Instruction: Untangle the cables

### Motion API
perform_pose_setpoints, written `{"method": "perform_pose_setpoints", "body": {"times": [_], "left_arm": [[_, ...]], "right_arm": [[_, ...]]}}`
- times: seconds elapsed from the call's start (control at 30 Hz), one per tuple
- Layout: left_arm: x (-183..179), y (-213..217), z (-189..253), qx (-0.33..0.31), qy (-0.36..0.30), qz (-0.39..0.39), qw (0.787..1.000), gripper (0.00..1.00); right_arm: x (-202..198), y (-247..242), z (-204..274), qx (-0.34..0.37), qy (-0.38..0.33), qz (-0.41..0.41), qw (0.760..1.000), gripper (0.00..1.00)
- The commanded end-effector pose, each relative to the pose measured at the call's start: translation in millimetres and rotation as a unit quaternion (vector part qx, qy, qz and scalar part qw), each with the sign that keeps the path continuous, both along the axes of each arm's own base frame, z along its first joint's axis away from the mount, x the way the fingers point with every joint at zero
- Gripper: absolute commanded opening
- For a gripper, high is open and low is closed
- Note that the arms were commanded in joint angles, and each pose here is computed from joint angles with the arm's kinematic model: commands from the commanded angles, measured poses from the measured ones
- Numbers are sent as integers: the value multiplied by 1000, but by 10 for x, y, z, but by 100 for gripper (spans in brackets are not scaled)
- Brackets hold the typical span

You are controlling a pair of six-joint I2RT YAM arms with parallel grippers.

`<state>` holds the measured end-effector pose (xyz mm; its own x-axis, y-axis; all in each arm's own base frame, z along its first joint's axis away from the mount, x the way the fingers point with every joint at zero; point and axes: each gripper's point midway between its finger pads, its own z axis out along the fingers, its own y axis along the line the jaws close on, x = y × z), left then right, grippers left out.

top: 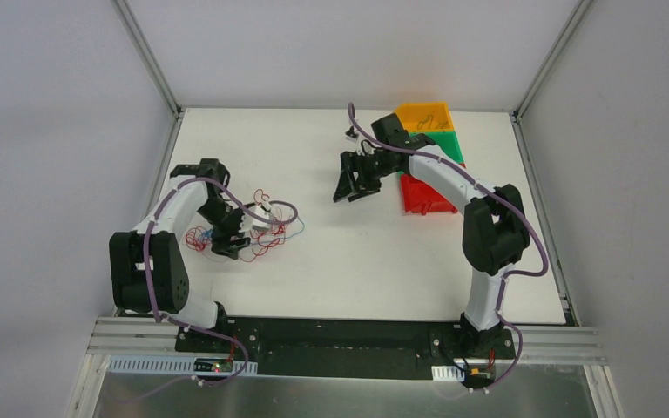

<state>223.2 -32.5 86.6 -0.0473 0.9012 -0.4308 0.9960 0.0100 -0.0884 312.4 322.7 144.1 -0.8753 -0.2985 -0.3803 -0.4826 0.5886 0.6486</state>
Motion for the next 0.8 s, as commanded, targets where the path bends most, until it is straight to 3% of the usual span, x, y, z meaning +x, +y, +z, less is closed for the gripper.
{"method": "perform_pose_setpoints", "body": {"times": [0.0, 0.23, 0.4, 0.47, 0.6, 0.77], "left_arm": [[14, -28, -260, 33, -23, -102, 994, 64], [-129, 146, -454, 82, 1, -159, 984, 42], [-75, -35, -296, 52, -33, -118, 991, 0], [12, -188, -82, 19, -61, -79, 995, 0], [296, -598, 778, -98, -113, 64, 987, 0], [447, -1044, 1790, -248, -48, 226, 941, 0]], "right_arm": [[92, -164, 194, 13, -11, -17, 1000, 63], [193, -353, 229, 10, -16, -35, 999, 63], [270, -415, 261, 6, -27, -40, 999, 63], [295, -431, 312, 7, -34, -40, 999, 63], [288, -464, 628, 42, -75, -22, 996, 64], [204, -413, 1300, 111, -197, 11, 974, 71]]}}
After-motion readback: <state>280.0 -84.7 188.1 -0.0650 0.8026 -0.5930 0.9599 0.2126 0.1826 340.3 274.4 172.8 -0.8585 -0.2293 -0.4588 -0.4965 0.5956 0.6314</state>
